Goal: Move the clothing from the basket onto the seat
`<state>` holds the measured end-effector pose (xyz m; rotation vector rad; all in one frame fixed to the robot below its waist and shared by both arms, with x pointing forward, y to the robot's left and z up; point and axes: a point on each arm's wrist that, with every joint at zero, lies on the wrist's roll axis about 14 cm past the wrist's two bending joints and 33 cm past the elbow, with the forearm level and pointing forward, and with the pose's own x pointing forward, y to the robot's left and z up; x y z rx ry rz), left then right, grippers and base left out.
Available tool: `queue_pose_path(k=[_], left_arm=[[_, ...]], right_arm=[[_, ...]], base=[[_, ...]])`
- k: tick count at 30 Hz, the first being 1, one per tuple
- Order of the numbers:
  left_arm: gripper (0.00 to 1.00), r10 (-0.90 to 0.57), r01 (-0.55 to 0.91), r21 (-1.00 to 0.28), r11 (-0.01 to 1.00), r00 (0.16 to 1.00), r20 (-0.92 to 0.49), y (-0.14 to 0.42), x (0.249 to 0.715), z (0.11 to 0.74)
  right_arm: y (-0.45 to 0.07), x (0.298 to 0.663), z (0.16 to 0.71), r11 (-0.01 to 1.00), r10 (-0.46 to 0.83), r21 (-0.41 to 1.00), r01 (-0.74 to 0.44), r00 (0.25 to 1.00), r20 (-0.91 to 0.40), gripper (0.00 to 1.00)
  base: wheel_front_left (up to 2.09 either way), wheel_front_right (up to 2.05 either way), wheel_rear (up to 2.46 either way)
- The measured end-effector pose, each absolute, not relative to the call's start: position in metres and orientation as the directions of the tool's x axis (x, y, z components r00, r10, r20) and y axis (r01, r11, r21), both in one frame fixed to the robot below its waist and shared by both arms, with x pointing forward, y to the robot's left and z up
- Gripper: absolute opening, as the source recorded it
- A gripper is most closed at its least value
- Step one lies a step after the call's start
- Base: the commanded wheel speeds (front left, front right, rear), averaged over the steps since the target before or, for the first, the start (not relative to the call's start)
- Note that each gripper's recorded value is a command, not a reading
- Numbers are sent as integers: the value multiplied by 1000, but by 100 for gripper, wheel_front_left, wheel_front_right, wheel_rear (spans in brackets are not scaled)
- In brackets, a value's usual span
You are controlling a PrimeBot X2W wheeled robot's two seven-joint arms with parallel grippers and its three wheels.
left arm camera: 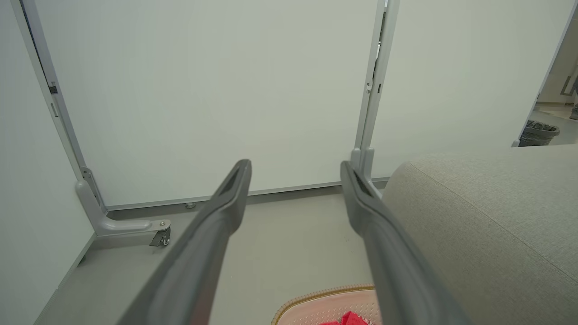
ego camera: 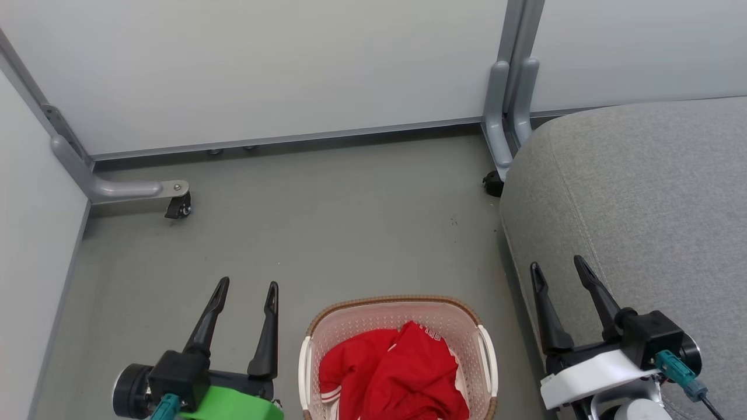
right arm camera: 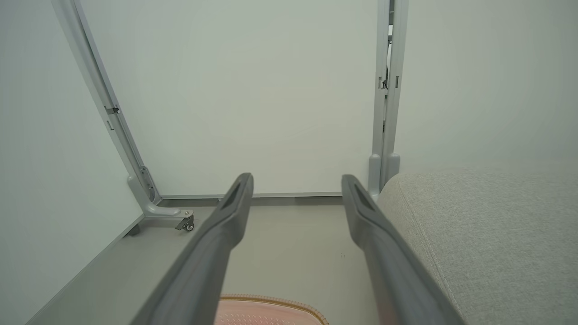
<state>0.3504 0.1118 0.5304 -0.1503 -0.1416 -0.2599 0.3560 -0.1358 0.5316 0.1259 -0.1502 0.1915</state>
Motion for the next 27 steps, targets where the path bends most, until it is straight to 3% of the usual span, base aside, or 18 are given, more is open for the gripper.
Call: queue_pose_path(k=[21, 27], left_arm=[[100, -269, 284, -75, 956, 949, 166, 106, 349, 531], [100, -308, 313, -80, 946, 949, 69, 94, 346, 500]], right_arm=[[-131, 354, 533, 975, 201, 65, -214, 965, 168, 100], [-133, 355, 527, 976, 194, 69, -206, 969, 152, 100]], base=[[0, 0, 0], [0, 0, 0]])
